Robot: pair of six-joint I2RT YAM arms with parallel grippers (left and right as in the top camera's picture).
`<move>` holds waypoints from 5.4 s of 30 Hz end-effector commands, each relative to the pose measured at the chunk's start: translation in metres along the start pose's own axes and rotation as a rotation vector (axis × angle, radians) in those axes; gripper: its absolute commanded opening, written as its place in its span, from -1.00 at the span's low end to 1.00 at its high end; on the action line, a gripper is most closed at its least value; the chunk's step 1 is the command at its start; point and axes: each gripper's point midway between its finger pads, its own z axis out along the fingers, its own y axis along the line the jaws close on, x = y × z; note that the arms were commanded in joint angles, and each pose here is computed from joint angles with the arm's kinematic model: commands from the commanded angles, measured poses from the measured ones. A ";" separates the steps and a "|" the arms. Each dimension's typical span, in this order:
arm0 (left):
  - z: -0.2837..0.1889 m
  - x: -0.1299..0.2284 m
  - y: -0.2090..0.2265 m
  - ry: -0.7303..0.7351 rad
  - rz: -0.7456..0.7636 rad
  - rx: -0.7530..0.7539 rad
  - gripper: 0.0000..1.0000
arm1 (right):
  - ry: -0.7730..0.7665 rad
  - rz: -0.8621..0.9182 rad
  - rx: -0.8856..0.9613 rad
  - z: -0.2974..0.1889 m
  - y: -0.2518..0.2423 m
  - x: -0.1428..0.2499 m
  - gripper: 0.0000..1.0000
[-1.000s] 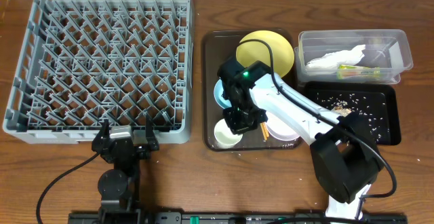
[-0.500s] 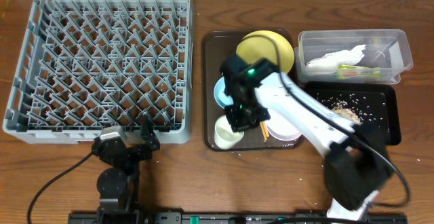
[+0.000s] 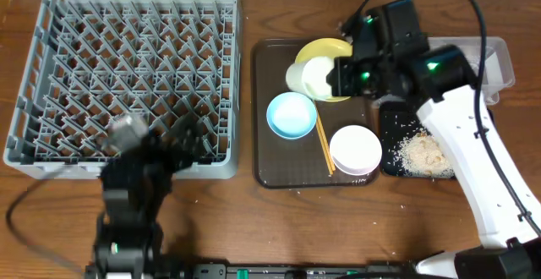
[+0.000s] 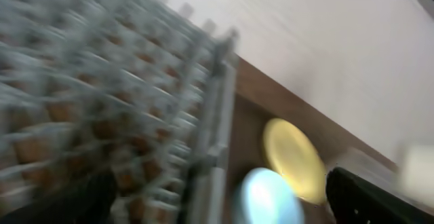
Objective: Sort waste into correct bins and load items into the dishwasher
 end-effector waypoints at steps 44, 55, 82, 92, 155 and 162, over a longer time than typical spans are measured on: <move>0.018 0.058 -0.124 0.880 -0.578 0.665 0.99 | 0.336 -0.146 -1.169 0.074 0.110 0.040 -0.98; 0.008 0.061 -0.127 0.913 -0.528 0.719 0.98 | 0.396 -0.130 -1.190 0.079 0.116 0.061 -0.98; 0.011 0.045 -0.108 0.868 -0.563 0.703 0.92 | 0.432 -0.118 -1.155 0.092 0.123 0.077 -0.98; 0.016 0.047 -0.104 0.850 -0.576 0.679 0.72 | 0.443 -0.121 -1.175 0.088 0.125 0.079 -0.98; 0.037 -0.086 -0.081 0.397 -0.504 0.551 -0.42 | -0.033 -0.255 0.073 0.015 0.006 -0.006 0.99; 0.037 -0.069 -0.039 0.397 -0.385 0.132 -0.42 | -0.026 -0.263 0.067 0.015 0.010 -0.003 0.98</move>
